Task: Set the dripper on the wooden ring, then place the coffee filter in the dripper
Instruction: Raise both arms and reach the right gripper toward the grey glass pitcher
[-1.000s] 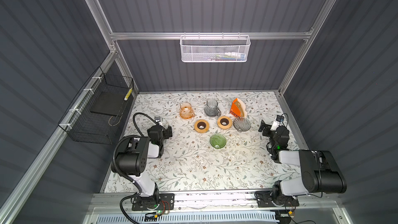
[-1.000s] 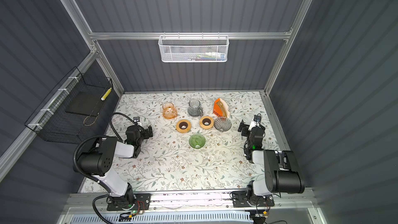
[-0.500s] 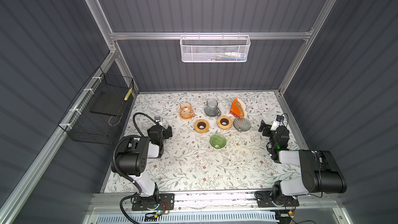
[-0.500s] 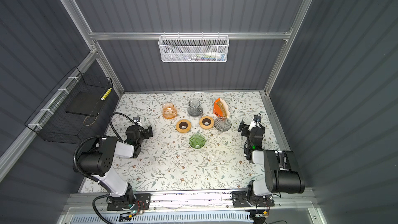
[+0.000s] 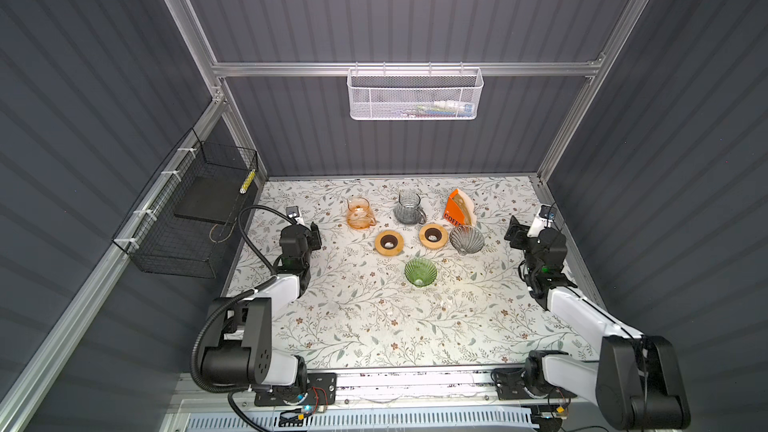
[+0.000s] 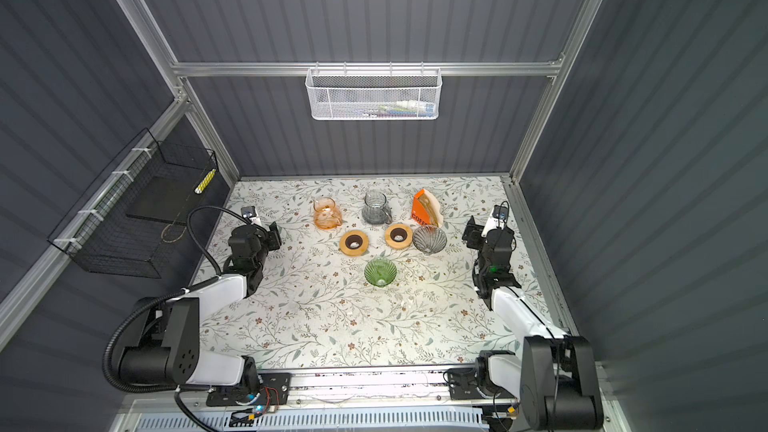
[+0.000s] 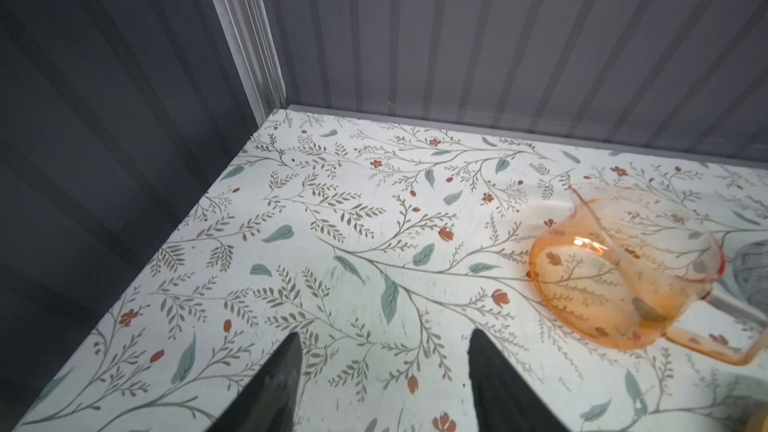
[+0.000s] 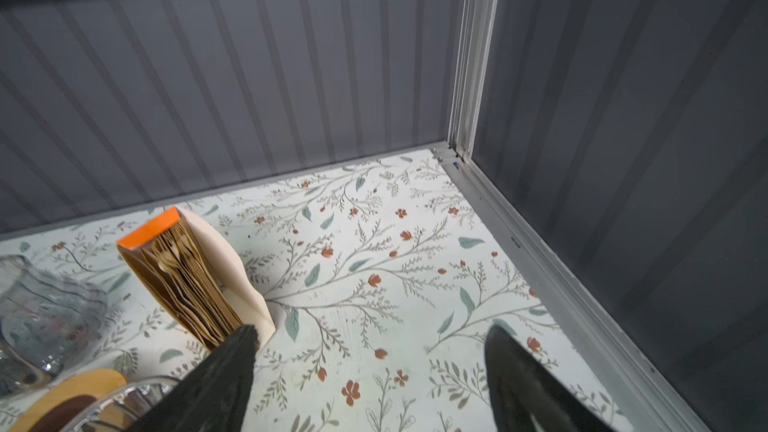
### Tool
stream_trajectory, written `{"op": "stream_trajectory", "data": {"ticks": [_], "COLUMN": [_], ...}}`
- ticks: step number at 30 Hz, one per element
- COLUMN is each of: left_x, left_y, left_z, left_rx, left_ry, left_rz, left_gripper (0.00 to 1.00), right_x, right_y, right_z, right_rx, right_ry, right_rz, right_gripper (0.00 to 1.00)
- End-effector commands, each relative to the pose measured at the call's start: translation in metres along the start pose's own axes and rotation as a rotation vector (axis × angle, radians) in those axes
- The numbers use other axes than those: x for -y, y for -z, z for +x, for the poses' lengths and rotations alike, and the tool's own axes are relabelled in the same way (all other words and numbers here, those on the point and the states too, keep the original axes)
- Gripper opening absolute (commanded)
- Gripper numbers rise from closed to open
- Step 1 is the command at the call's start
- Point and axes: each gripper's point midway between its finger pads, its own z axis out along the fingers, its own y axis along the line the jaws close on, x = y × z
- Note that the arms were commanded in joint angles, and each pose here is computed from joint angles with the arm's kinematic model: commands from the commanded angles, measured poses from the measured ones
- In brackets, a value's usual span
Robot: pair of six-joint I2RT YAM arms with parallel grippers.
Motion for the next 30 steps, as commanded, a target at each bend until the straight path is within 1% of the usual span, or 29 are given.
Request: {"op": "stream_trajectory", "data": {"ticks": [1, 5, 8, 10, 13, 16, 19, 26, 30], "left_x": [0.020, 0.052, 0.083, 0.099, 0.114, 0.120, 0.120, 0.119, 0.118], "left_y": [0.005, 0.012, 0.016, 0.019, 0.024, 0.030, 0.032, 0.035, 0.034], "left_z": [-0.004, -0.019, -0.020, -0.017, -0.015, -0.014, -0.011, -0.004, -0.004], "left_rx": [-0.091, -0.148, -0.225, -0.273, -0.309, -0.325, -0.349, -0.397, -0.410], "left_ry": [0.052, 0.028, 0.013, 0.035, 0.077, 0.100, 0.093, 0.106, 0.132], "left_rz": [0.039, 0.107, 0.195, 0.256, 0.319, 0.348, 0.347, 0.344, 0.326], "left_gripper": [0.62, 0.62, 0.61, 0.58, 0.56, 0.56, 0.56, 0.55, 0.55], "right_x": [-0.010, -0.031, -0.056, -0.074, -0.103, -0.133, -0.158, -0.202, -0.227], "right_y": [0.014, 0.023, 0.026, 0.027, 0.026, 0.027, 0.027, 0.019, 0.013], "right_z": [0.009, -0.002, -0.006, -0.007, -0.001, 0.005, 0.011, 0.020, 0.032], "right_rx": [-0.116, -0.144, -0.190, -0.212, -0.258, -0.299, -0.336, -0.387, -0.424], "right_ry": [0.016, 0.029, 0.036, 0.055, 0.089, 0.134, 0.178, 0.177, 0.204], "right_rz": [-0.007, -0.074, -0.162, -0.215, -0.292, -0.373, -0.445, -0.564, -0.611], "right_gripper": [0.84, 0.81, 0.77, 0.76, 0.73, 0.71, 0.71, 0.68, 0.64]}}
